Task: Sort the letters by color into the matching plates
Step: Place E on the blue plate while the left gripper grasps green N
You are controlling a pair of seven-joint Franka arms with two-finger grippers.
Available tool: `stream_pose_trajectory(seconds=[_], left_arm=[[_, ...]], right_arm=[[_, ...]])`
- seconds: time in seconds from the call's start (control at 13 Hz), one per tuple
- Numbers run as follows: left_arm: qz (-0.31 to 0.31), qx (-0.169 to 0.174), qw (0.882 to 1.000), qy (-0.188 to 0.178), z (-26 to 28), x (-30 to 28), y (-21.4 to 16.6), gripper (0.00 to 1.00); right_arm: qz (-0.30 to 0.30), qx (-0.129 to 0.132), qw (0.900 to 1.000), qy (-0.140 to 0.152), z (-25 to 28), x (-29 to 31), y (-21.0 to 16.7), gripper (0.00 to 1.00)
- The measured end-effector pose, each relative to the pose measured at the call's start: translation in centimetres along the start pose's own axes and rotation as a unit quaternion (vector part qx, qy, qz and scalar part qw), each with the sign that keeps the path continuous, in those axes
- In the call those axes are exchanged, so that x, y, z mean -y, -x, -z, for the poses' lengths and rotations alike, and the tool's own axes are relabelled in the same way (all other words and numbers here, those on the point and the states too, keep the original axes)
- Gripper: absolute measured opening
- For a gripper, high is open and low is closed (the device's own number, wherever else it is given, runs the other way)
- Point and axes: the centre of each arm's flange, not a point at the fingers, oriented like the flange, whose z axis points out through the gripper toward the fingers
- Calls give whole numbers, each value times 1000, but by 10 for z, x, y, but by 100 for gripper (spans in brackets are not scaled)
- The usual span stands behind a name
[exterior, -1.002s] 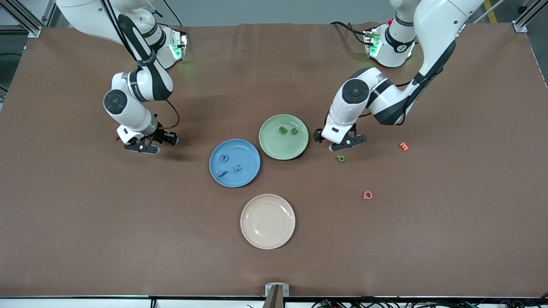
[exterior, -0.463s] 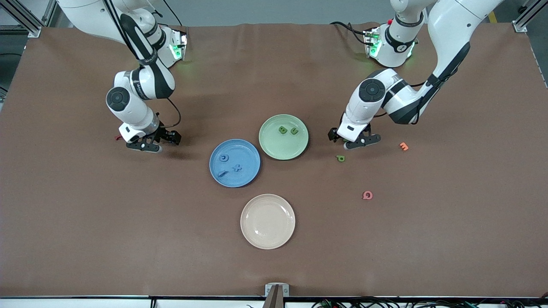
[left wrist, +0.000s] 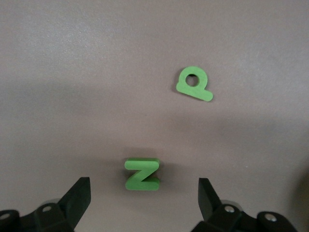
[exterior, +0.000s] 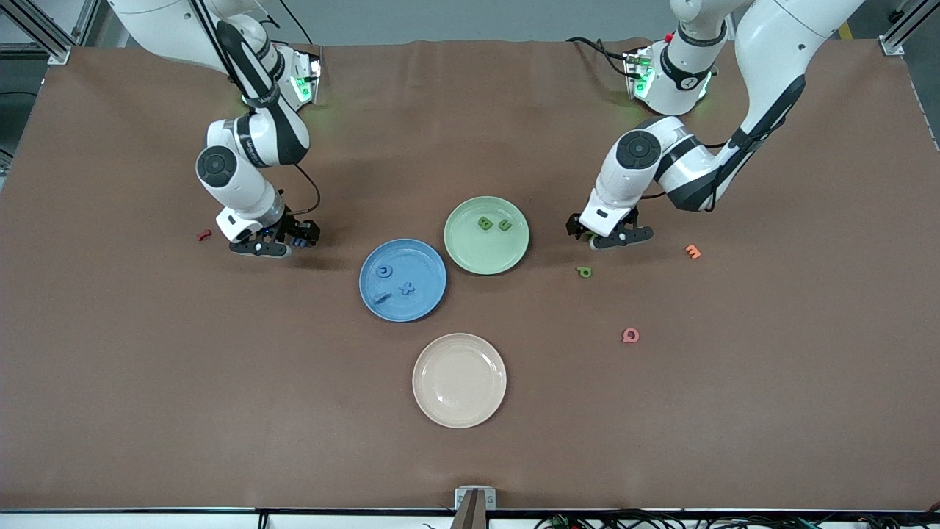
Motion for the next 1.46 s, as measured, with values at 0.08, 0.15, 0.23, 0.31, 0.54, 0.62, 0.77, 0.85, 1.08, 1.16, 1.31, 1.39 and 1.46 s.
stream_pose_trajectory(seconds=[0.08,0.15,0.23,0.31,0.54,0.62,0.77,0.85,1.08,1.16,1.31,1.39,1.46], left_arm=[[-3,-2,1000,-2,-4,0,3,98],[-2,-2,1000,-3,-8,0,5,98],[-1,0,1000,-3,-11,1,5,98],[1,2,1000,-2,-14,1,5,98],[1,8,1000,1,-18,1,5,98],[0,8,1000,-1,-20,3,5,97],[-4,6,1000,-4,-26,8,1,97],[-5,6,1000,-3,-29,9,0,95],[8,5,1000,2,-30,6,-2,88],[11,3,1000,4,-29,5,-3,79],[18,1,1000,6,-27,2,-5,59],[19,1,1000,6,-27,2,-5,59],[21,0,1000,6,-26,2,-5,52]], right_arm=[[0,0,1000,0,-1,0,0,83],[0,1,1000,1,-3,-1,1,83],[0,3,1000,2,-5,-1,2,83],[0,4,1000,3,-8,-2,3,82],[-1,4,1000,5,-15,-2,3,74],[0,4,1000,5,-14,-2,3,74],[-1,1,1000,3,-12,-2,2,56],[-6,0,1000,2,-9,-2,2,44],[-31,-5,1000,0,-4,31,5,41],[-42,-2,999,0,1,54,5,41],[-65,9,998,0,25,108,-4,41],[-79,11,997,-2,41,137,-10,41],[-96,12,995,-4,56,169,-15,41]])
